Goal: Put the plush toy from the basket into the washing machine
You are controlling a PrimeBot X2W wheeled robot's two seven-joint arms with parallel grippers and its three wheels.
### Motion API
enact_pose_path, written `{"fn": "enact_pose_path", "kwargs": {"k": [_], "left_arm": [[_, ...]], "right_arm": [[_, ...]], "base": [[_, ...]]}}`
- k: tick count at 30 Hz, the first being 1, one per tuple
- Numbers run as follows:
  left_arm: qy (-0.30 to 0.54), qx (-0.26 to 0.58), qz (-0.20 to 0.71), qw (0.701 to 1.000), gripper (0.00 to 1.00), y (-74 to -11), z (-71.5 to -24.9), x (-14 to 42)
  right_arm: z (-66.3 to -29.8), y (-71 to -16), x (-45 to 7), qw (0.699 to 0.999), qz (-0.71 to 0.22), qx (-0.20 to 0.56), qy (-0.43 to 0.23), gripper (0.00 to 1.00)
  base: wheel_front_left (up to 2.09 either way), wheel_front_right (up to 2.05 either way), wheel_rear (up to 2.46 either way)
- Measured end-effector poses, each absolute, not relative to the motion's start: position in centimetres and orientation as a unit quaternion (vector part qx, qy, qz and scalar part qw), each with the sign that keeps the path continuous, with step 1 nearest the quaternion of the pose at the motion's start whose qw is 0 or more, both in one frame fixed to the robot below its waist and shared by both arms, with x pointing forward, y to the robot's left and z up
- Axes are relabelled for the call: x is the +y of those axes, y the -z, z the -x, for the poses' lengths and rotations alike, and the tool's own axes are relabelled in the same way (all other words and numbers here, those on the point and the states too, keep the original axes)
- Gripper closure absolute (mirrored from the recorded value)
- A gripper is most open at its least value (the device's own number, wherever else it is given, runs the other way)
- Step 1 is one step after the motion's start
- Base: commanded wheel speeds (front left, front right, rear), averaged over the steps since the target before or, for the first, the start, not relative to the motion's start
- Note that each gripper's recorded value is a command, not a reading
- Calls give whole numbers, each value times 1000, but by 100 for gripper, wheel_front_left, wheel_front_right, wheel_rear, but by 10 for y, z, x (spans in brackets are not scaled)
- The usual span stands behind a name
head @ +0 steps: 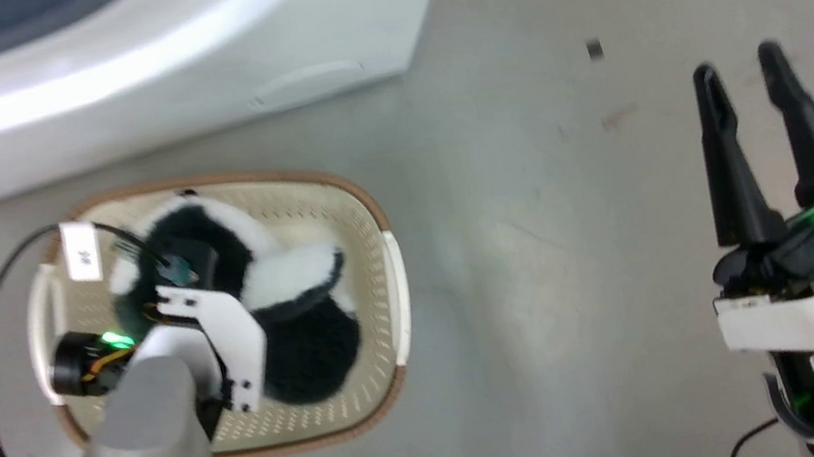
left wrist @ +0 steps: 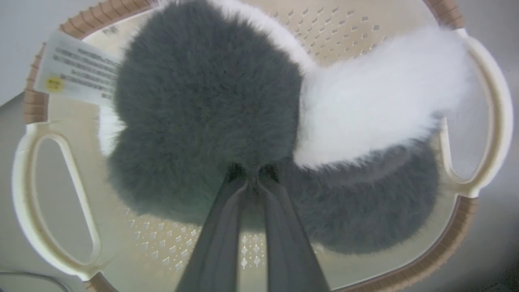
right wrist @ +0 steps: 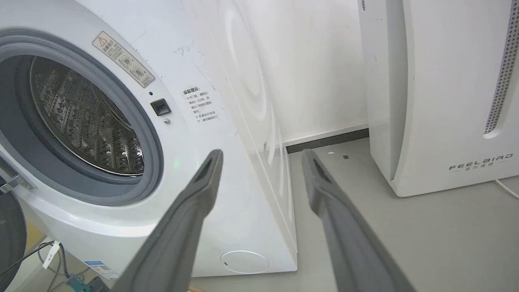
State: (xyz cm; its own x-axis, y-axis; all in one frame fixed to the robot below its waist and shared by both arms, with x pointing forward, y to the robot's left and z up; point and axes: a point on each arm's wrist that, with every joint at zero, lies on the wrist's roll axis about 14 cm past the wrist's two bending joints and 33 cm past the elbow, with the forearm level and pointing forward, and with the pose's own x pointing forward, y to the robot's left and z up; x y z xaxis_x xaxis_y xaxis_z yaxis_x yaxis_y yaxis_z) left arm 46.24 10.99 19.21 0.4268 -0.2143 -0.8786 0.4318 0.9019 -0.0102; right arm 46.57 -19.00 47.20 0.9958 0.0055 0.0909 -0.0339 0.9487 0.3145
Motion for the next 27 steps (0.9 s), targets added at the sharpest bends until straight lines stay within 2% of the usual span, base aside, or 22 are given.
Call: {"fn": "enact_pose_path", "kwargs": {"k": [14, 27], "left_arm": [[184, 378, -94, 903, 100, -283, -447, 115], [136, 250, -63, 957, 100, -360, -439, 124]], "right_arm": [[-432, -521, -167, 981, -169, -86, -44, 0], [-398, -548, -149, 976, -171, -110, -73, 0]], "base": [[0, 0, 0], [0, 0, 0]]}}
